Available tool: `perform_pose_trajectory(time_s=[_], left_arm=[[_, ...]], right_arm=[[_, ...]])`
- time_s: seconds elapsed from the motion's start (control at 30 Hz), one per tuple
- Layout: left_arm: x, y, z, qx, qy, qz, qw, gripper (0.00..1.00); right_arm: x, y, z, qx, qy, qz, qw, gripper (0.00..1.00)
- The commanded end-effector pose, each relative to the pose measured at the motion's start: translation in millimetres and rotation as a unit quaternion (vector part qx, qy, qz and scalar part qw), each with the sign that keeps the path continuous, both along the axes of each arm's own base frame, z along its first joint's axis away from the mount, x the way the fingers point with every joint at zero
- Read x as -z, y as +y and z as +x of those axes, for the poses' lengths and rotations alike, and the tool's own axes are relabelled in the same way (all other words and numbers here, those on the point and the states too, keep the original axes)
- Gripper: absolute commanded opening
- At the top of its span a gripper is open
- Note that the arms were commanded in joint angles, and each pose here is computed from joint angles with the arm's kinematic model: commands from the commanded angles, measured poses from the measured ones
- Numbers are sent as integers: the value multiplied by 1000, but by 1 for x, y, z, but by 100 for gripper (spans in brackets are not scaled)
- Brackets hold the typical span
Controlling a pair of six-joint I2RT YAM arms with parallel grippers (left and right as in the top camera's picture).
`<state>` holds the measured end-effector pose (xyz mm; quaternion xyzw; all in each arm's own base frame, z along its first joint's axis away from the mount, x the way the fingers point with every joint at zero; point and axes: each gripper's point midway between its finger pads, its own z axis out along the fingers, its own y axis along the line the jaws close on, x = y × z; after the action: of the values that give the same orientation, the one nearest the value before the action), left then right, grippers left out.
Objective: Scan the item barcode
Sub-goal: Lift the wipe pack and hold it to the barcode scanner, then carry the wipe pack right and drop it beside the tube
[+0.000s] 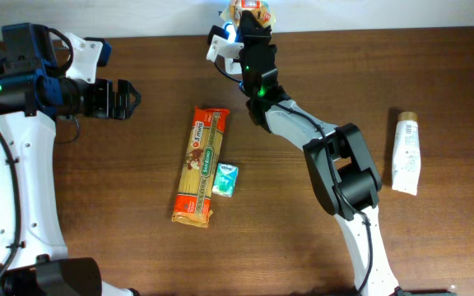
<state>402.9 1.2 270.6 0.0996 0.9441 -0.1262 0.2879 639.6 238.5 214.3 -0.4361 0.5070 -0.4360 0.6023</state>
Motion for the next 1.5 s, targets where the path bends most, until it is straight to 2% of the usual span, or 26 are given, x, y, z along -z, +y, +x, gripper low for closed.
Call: perform_pose_trajectory(time_s=[0.0,0.07,0.17,0.23,0.3,0.37,0.43,0.47,0.5,0.53,0.67,0.83,0.9,1.0,1.03,1.07,1.1,1.13,1.17,1.3,1.37,1.4,1.47], left_arm=[[-1,0,1,8,-4,0,1000,99],[-1,0,1,8,-4,0,1000,99],[-1,-1,1,8,-4,0,1000,99],[-1,0,1,8,-4,0,1000,99],[-1,-1,1,8,-4,0,1000,99],[-1,-1,1,8,-4,0,1000,99],[-1,0,1,8,-4,0,1000,99],[-1,0,1,8,-4,0,1000,99],[-1,-1,1,8,-4,0,1000,99],[-1,0,1,8,-4,0,1000,99],[-1,-1,1,8,-4,0,1000,99],[-1,-1,1,8,-4,0,1000,99],[-1,0,1,8,-4,0,1000,99],[-1,0,1,8,-4,0,1000,99],[-1,-1,1,8,-4,0,1000,99],[-1,0,1,8,-4,0,1000,99],[-1,0,1,8,-4,0,1000,99],[-1,-1,1,8,-4,0,1000,99],[-1,-1,1,8,-4,0,1000,99],[-1,0,1,8,-4,0,1000,99],[-1,0,1,8,-4,0,1000,99],[-1,0,1,8,-4,0,1000,99],[-1,-1,1,8,-4,0,1000,99]], right_arm=[[-30,1,-2,-5,-28,13,999,4],[-61,-1,-10,-1,-45,35,998,4],[-106,-12,-28,10,-7,116,993,4],[-156,-27,-57,11,20,243,970,4],[-180,-41,-88,11,71,358,931,4],[-180,-62,-133,31,167,495,852,4],[-163,-101,-177,109,232,586,769,4],[-151,-116,-196,128,277,589,748,4],[-131,-136,-214,153,336,597,712,4],[-116,-154,-222,178,362,598,692,4],[-38,-258,-248,338,423,622,566,4],[56,-330,-247,449,437,624,466,4],[88,-352,-245,480,437,619,442,4],[110,-386,-245,521,410,606,439,4],[110,-394,-247,529,402,604,440,13],[107,-398,-247,529,397,608,440,44],[106,-400,-247,528,395,609,440,54],[102,-400,-246,528,393,610,442,74],[92,-401,-246,528,392,610,442,99],[22,-400,-245,514,375,620,459,99],[-23,-380,-242,477,380,636,473,99],[-30,-365,-236,448,394,650,470,99],[-37,-296,-218,331,477,692,429,99]])
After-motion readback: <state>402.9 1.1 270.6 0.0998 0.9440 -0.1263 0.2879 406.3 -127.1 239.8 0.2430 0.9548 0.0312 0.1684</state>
